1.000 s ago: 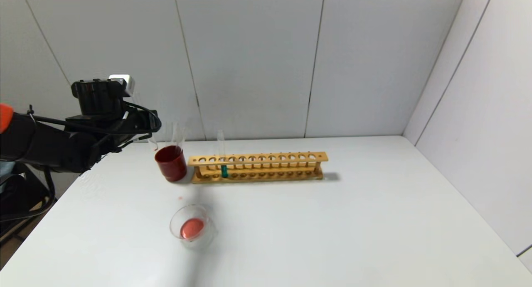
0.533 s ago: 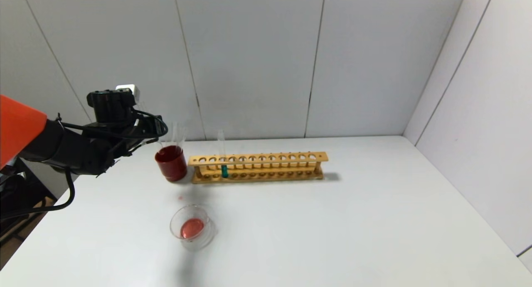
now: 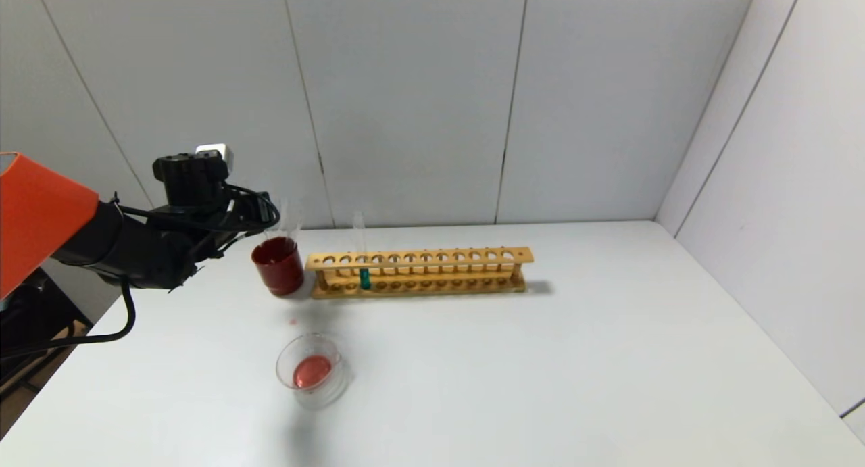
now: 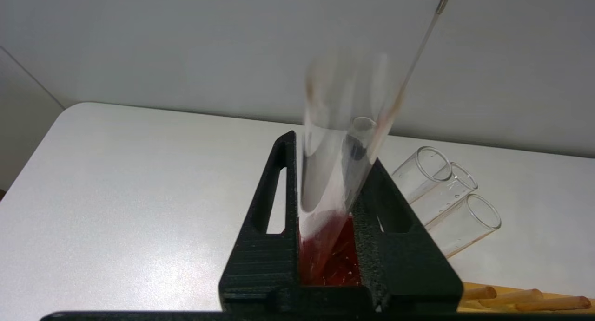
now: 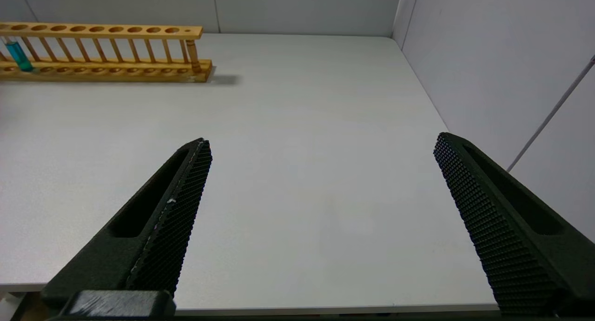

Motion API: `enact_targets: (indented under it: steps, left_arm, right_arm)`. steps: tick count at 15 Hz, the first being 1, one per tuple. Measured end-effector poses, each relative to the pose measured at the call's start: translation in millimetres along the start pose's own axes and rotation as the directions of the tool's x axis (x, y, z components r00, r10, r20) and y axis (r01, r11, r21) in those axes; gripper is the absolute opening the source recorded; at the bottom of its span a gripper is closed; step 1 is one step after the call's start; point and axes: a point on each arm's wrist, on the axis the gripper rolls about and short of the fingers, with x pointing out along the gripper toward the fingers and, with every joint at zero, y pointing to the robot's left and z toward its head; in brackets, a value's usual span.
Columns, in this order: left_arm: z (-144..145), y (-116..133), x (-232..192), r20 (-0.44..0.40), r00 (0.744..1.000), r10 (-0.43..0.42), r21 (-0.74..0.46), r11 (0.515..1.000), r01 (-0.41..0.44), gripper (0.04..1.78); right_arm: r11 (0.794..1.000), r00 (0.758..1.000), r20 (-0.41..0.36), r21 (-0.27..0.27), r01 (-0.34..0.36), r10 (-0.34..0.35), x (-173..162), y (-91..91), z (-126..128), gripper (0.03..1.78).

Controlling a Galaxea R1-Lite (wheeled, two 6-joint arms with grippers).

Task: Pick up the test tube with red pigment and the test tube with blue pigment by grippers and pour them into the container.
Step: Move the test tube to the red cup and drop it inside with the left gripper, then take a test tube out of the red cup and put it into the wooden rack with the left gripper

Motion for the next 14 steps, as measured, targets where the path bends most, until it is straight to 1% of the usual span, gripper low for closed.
enact_targets:
  steps: [2,6,8,10,11,14]
  left_arm:
    - [-1.8,0.5,0.7,-0.004,1.0,0.002,0.001,1.0,-0.002,0.63]
    - [-2.0,-0.6,-0.5,-0.006,1.0,0.0,0.003,1.0,0.0,1.3]
    - [4.0,-0.8,-5.5,-0.001,1.0,-0.001,0.006,1.0,0.001,1.55]
    - [15.5,-3.7,-17.0,-0.003,1.0,-0.008,0.014,1.0,0.009,1.7]
    - [23.3,-7.2,-26.2,-0.014,1.0,-0.017,0.018,1.0,0.018,1.74]
    - [46.5,-29.4,-69.2,-0.1,0.992,-0.071,0.042,0.996,0.076,1.75]
  right_arm:
    - [1.0,1.0,0.0,0.0,0.0,0.0,0.0,0.0,0.0,1.75]
    - [1.0,1.0,0.0,0.0,0.0,0.0,0.0,0.0,0.0,1.75]
    - [1.0,1.0,0.0,0.0,0.0,0.0,0.0,0.0,0.0,1.75]
    - [1.0,1.0,0.0,0.0,0.0,0.0,0.0,0.0,0.0,1.75]
    - [1.0,1.0,0.0,0.0,0.0,0.0,0.0,0.0,0.0,1.75]
    - [1.0,1.0,0.0,0.0,0.0,0.0,0.0,0.0,0.0,1.75]
